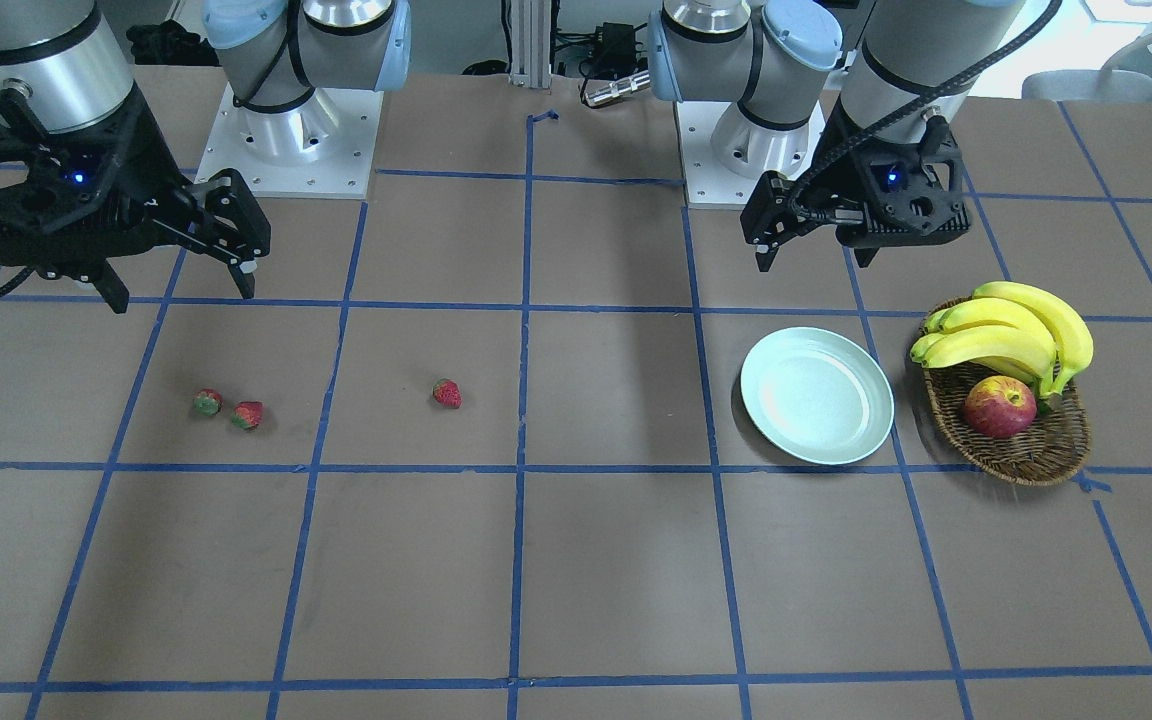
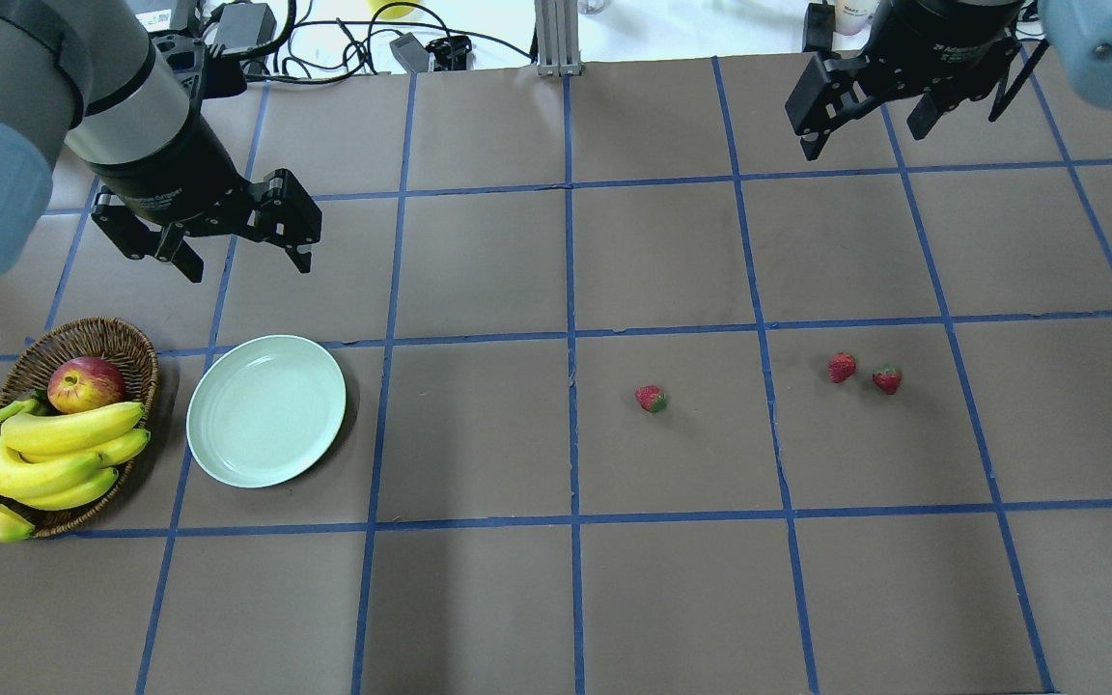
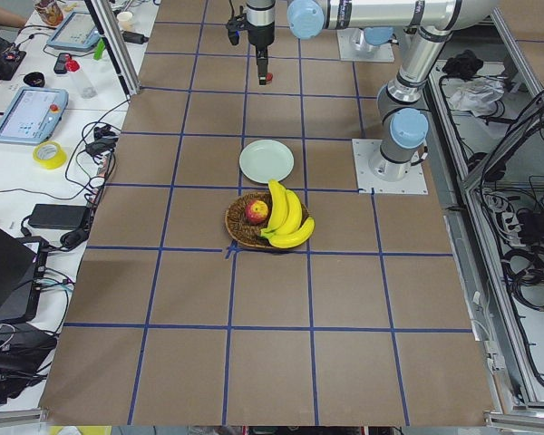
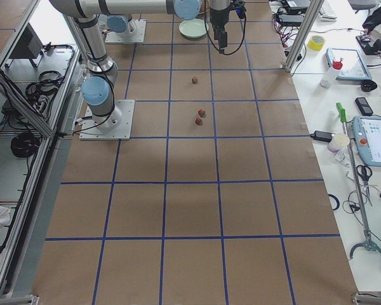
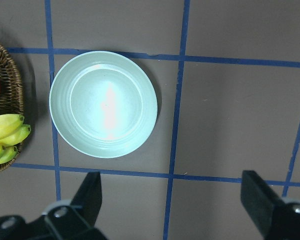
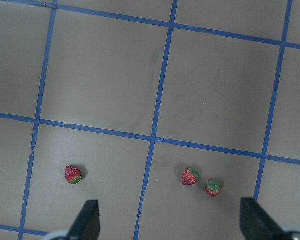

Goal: Collect all strawberries into plate

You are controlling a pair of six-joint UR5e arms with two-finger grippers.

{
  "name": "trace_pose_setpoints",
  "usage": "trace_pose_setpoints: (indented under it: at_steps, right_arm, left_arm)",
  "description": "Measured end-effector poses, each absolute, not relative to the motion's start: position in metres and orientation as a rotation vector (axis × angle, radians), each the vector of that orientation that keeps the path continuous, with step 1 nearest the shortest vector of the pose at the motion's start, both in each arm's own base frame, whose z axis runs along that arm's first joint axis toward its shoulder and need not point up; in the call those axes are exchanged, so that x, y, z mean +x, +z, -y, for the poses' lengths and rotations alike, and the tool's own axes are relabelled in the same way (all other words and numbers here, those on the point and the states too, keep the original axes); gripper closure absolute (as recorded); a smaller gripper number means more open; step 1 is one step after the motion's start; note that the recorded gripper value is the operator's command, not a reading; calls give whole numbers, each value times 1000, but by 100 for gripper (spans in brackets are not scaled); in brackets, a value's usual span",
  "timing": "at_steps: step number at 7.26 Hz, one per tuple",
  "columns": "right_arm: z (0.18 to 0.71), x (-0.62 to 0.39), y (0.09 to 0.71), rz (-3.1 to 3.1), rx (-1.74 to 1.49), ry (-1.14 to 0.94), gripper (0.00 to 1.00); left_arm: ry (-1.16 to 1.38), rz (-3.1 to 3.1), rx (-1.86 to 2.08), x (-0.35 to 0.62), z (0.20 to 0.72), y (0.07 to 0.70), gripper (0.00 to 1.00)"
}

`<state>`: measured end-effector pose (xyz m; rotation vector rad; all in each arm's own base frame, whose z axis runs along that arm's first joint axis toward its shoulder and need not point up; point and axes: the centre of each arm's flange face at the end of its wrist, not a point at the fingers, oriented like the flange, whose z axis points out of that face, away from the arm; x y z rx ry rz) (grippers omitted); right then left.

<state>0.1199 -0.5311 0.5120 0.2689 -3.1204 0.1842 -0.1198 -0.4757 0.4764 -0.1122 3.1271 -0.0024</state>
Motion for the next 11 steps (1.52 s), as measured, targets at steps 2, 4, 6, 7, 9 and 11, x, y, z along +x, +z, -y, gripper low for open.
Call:
trace_pose_setpoints:
  at_steps: [2,4,6,7,9,11]
  right_arm:
    - [531,121,512,3122,272,184,0]
    - [531,121,511,3121,280,182,0]
    - [530,124,515,3115,287,200,0]
    - [530,125,517,3110,285,219,0]
    - [530,125,515,3106,286,225,0]
    - [529,126,512,3116,288,219,0]
  left_arm:
    - [-8,-3142,-109,-122,471,480,0]
    - [-1,-3140,-106,-123,470,478,0]
    - [-2,-3138,-106,-123,470,477,0]
    - [-2,-3138,-108,-122,470,476,0]
    - [-2,-3137,-110,-121,471,475,0]
    - [0,-3136,-113,-121,471,475,0]
